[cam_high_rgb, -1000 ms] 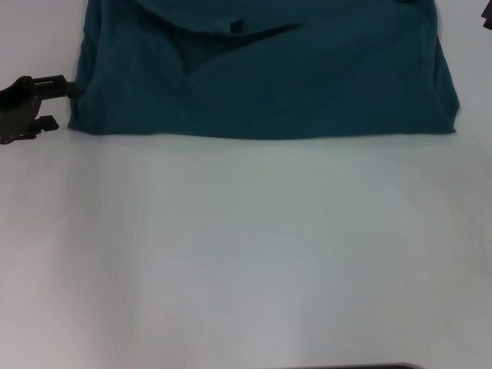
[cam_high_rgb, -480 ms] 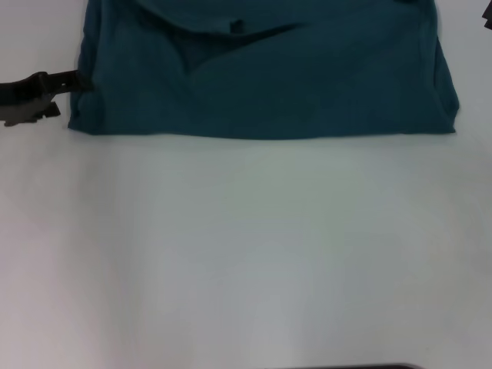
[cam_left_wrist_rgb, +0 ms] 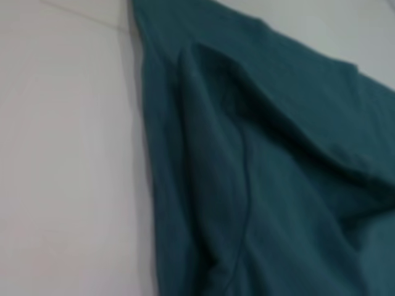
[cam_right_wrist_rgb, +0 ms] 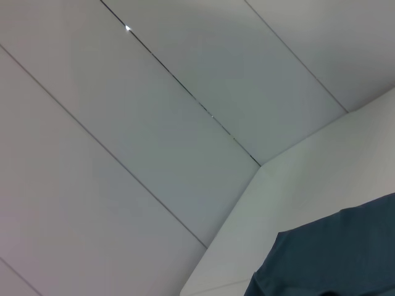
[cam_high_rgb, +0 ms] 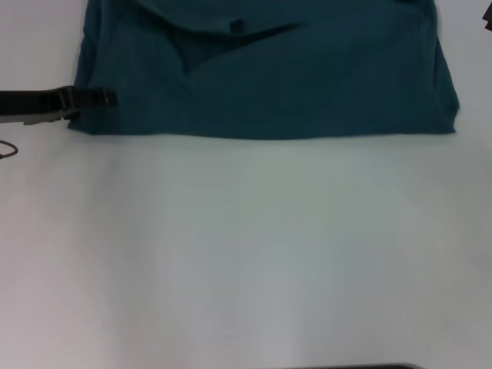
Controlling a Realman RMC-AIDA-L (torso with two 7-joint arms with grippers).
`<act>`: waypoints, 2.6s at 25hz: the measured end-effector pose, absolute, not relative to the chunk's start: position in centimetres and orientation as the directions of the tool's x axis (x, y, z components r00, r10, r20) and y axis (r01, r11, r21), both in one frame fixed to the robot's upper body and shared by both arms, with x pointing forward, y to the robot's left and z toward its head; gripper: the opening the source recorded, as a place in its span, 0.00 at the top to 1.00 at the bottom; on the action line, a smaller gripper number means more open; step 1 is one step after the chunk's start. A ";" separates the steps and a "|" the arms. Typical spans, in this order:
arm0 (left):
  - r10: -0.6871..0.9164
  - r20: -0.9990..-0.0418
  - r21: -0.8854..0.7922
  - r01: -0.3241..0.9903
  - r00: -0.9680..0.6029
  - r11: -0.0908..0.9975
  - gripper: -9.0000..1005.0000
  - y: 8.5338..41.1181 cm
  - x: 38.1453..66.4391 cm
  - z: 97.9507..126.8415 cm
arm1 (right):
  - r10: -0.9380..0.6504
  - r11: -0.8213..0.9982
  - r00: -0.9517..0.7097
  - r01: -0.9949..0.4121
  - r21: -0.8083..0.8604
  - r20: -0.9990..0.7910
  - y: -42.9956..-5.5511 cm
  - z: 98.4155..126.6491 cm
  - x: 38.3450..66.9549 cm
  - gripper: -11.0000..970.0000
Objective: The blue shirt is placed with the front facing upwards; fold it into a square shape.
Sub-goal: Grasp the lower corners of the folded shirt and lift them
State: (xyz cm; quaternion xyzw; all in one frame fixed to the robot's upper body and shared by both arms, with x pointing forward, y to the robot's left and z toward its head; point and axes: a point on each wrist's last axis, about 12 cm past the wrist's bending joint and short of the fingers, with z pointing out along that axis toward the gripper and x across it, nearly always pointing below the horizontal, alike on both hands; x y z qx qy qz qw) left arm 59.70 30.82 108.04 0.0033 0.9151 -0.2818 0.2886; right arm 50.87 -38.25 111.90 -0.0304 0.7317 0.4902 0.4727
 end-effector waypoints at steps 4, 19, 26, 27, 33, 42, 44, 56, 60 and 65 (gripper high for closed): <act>-0.136 -0.535 -0.490 0.175 -0.834 0.854 0.06 30.4 59.9 107.8 | 0.415 0.520 -0.556 -0.505 0.689 -0.720 -38.3 111.8 50.8 0.16; -0.081 -0.538 -0.466 0.216 -0.839 0.858 0.06 28.7 60.7 108.1 | 0.413 0.522 -0.559 -0.502 0.689 -0.720 -38.3 111.7 50.7 0.16; -0.086 -0.477 -0.427 0.145 -0.875 0.893 0.13 28.7 61.1 108.3 | 0.418 0.521 -0.555 -0.502 0.691 -0.719 -38.5 111.7 50.5 0.17; -0.092 -0.482 -0.422 0.139 -0.871 0.896 0.14 28.8 61.2 108.5 | 0.420 0.521 -0.555 -0.501 0.691 -0.718 -38.5 111.7 50.5 0.17; -0.086 -0.501 -0.405 0.145 -0.861 0.903 0.34 28.8 61.3 108.8 | 0.432 0.526 -0.546 -0.493 0.693 -0.718 -38.8 111.7 50.3 0.17; -0.060 -0.508 -0.380 0.161 -0.859 0.911 0.69 28.6 61.5 109.1 | 0.434 0.527 -0.545 -0.492 0.692 -0.718 -38.9 111.7 50.3 0.17; -0.049 -0.515 -0.370 0.170 -0.856 0.913 0.74 28.4 61.6 109.2 | 0.434 0.527 -0.544 -0.492 0.692 -0.718 -38.9 111.7 50.3 0.17; -0.105 -0.502 -0.441 0.149 -0.859 0.885 0.98 29.0 60.9 110.2 | 0.436 0.523 -0.554 -0.485 0.701 -0.709 -39.0 111.8 50.3 0.17; -0.166 -0.441 -0.572 0.133 -0.882 0.809 0.98 30.0 60.0 111.4 | 0.420 0.531 -0.585 -0.462 0.711 -0.694 -39.5 112.0 50.3 0.17; -0.218 -0.392 -0.640 0.095 -0.894 0.763 0.98 31.5 59.5 112.0 | 0.377 0.578 -0.673 -0.366 0.729 -0.637 -41.0 112.3 51.0 0.17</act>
